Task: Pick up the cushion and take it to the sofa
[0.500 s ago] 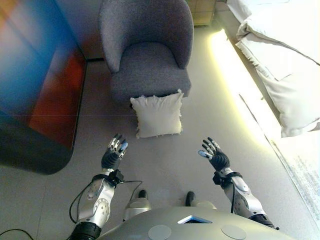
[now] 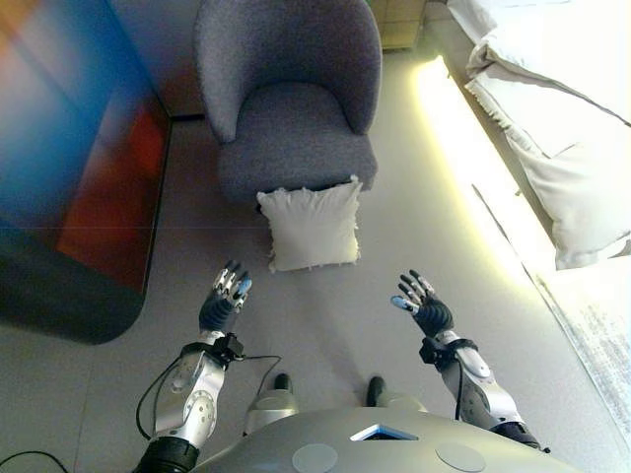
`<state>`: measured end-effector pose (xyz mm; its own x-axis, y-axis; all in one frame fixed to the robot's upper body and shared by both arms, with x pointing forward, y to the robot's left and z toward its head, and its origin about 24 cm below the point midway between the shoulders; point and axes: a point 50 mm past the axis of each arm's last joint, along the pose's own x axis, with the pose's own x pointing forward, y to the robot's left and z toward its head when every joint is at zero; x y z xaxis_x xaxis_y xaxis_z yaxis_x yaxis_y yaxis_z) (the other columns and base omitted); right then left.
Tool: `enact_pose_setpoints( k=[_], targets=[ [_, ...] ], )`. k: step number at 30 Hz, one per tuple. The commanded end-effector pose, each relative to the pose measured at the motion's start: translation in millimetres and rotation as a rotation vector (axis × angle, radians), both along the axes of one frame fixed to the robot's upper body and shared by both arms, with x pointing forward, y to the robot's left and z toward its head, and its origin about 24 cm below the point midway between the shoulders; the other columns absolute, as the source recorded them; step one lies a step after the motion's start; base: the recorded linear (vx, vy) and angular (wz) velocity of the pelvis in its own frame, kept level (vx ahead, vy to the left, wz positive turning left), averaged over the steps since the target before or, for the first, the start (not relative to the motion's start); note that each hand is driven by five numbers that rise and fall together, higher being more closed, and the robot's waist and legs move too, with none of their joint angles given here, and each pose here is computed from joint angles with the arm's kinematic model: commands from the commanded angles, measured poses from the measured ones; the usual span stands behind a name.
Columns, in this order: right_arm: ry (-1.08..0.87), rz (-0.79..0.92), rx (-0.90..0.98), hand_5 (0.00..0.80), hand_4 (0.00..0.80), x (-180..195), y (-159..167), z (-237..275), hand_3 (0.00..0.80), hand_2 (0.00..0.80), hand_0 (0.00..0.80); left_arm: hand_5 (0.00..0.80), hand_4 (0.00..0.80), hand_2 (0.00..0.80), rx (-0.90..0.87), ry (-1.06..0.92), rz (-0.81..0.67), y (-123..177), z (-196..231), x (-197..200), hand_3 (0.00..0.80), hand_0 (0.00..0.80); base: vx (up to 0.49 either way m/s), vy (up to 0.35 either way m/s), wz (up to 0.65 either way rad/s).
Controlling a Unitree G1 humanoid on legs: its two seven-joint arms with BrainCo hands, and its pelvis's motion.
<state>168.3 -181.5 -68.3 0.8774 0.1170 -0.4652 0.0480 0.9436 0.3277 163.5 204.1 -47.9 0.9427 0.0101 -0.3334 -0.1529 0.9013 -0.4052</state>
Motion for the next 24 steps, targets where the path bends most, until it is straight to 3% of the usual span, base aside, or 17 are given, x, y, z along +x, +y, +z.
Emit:
enact_pose_setpoints(
  k=[1,11,15,17,19,24],
  targets=[
    [-0.169,-0.018,0.056,0.0,0.0,25.7,8.7,25.8,0.0,0.0,0.0,0.0,0.0,0.0,0.072,-0.154,-0.02,6.3,26.4,22.8,0.0,0.0,0.0,0.0,0.0],
    [-0.22,-0.037,-0.091,0.0,0.0,33.1,0.3,34.4,0.0,0.0,0.0,0.0,0.0,0.0,0.182,-0.128,-0.004,11.2,26.7,24.8,0.0,0.0,0.0,0.0,0.0],
    [-0.276,0.017,-0.41,0.0,0.0,40.4,-8.9,45.0,0.0,0.0,0.0,0.0,0.0,0.0,0.241,-0.108,-0.062,11.5,26.6,29.0,0.0,0.0,0.0,0.0,0.0],
    [-0.279,0.014,-0.293,0.0,0.0,46.1,-9.9,52.1,0.0,0.0,0.0,0.0,0.0,0.0,0.166,-0.123,-0.089,8.6,31.3,34.7,0.0,0.0,0.0,0.0,0.0],
    [-0.29,0.014,-0.044,0.0,0.0,52.9,0.4,56.1,0.0,0.0,0.0,0.0,0.0,0.0,0.025,-0.156,-0.134,0.0,33.6,41.8,0.0,0.0,0.0,0.0,0.0],
    [-0.325,0.038,0.563,0.0,0.0,56.7,36.6,56.4,0.0,0.0,0.0,0.0,0.0,0.0,-0.49,-0.227,-0.26,-40.8,33.6,47.7,0.0,0.0,0.0,0.0,0.0]
  ],
)
